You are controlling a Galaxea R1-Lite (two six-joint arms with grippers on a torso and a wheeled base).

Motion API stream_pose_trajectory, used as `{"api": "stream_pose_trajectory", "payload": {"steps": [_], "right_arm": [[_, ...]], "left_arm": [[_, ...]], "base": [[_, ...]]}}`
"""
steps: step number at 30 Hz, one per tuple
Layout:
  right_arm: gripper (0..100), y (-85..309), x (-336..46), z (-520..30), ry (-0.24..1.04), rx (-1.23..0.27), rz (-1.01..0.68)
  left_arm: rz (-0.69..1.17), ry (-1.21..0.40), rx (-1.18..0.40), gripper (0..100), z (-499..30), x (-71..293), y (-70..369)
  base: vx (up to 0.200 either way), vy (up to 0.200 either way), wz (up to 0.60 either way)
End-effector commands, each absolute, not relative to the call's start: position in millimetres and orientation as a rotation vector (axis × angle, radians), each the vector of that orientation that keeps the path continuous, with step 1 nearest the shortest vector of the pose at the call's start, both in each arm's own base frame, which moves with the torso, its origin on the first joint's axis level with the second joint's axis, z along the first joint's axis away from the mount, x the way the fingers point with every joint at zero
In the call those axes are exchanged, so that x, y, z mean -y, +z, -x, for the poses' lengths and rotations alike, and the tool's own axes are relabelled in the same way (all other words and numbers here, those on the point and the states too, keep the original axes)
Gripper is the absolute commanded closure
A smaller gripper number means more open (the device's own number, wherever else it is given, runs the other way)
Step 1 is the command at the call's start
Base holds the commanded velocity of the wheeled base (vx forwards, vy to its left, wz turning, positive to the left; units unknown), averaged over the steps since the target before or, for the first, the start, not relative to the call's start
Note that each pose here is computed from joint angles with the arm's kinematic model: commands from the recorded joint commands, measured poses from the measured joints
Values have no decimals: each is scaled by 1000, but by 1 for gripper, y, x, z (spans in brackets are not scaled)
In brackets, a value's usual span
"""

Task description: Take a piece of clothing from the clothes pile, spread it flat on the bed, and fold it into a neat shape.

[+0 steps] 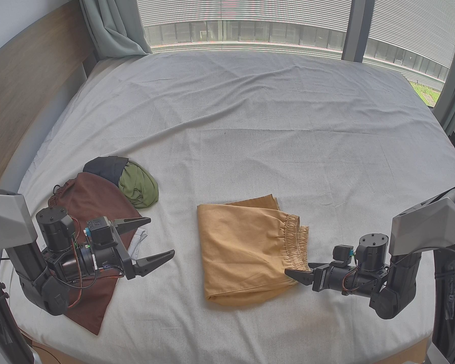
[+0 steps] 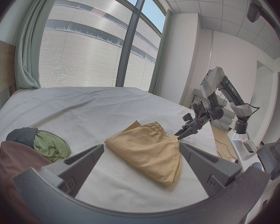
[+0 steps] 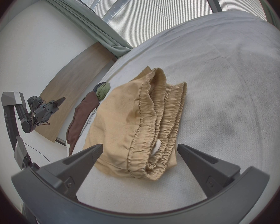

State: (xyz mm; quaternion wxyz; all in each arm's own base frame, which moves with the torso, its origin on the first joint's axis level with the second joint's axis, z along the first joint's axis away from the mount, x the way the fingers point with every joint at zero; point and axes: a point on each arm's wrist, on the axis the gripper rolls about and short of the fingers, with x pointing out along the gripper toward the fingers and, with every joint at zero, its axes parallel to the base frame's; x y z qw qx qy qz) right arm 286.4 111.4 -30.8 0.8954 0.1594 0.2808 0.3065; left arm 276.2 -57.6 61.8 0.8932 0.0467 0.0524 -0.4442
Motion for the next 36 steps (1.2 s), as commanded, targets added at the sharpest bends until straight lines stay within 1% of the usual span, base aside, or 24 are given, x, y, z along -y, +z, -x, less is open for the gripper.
{"api": "stream_pose_trajectory", "payload": {"steps": [1,9,15,23,35,36], "right_arm": [[0,-43,-110,-288,621,-613,-332],[0,-57,-116,-296,628,-624,-337],[0,-56,-121,-302,632,-610,-375],[0,-47,-139,-301,669,-609,-441],[0,-46,-140,-302,670,-602,-443],[100,-46,-139,-303,668,-601,-443]], "left_arm": [[-96,-923,-110,0,-276,58,61],[-97,-926,-113,0,-275,59,61],[-114,-926,-107,0,-275,58,60],[-116,-925,-101,0,-275,58,62],[-116,-927,-103,0,-275,59,61],[-115,-927,-106,0,-275,59,60]], "base": [[0,0,0],[0,0,0],[0,0,0],[0,0,0],[0,0,0],[0,0,0]]}}
